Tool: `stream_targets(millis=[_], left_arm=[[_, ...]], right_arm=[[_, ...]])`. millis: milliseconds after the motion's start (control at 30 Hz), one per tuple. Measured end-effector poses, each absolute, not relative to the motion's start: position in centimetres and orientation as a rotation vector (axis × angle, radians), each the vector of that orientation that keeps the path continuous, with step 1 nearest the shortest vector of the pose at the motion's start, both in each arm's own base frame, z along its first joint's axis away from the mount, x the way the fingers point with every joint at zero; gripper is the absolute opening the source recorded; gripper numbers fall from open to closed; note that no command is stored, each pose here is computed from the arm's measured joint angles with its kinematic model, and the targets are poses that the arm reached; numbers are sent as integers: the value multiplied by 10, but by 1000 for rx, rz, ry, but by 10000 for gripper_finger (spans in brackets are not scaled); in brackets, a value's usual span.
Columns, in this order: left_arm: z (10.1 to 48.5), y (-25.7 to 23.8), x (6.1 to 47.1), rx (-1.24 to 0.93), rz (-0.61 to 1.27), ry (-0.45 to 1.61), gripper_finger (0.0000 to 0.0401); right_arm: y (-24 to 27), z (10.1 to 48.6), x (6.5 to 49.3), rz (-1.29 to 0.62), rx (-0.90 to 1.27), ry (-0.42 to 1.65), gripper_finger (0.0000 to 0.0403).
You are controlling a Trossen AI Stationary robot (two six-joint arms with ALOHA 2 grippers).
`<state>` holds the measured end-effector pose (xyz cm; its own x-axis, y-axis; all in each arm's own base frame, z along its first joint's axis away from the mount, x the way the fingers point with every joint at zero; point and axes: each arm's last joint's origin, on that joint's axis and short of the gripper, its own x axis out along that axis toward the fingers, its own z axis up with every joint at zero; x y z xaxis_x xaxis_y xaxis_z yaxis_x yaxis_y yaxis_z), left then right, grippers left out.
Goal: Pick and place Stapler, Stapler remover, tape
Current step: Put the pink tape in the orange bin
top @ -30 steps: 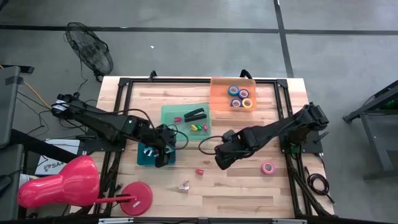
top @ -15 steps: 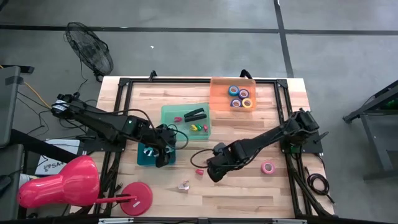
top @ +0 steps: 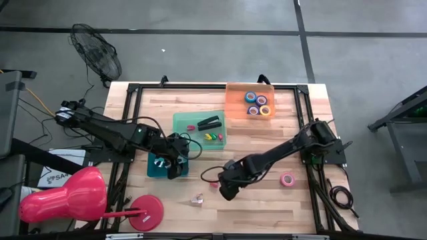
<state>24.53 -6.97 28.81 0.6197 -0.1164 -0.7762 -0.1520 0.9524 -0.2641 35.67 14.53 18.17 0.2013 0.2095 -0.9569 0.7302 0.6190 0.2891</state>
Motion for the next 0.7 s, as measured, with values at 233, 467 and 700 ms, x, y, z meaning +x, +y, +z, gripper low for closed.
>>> stream_targets(millis=[233,467,700], left_arm=[[288,-70,245,-336,16,913,311],[288,-70,245,-339,11,915,311],[288,-70,245,-345,16,914,311]], right_arm=[[141,158,328,-555,930,1431,182],[130,173,280,-715,988,1475,161],[117,173,223,-859,1094,1480,167]])
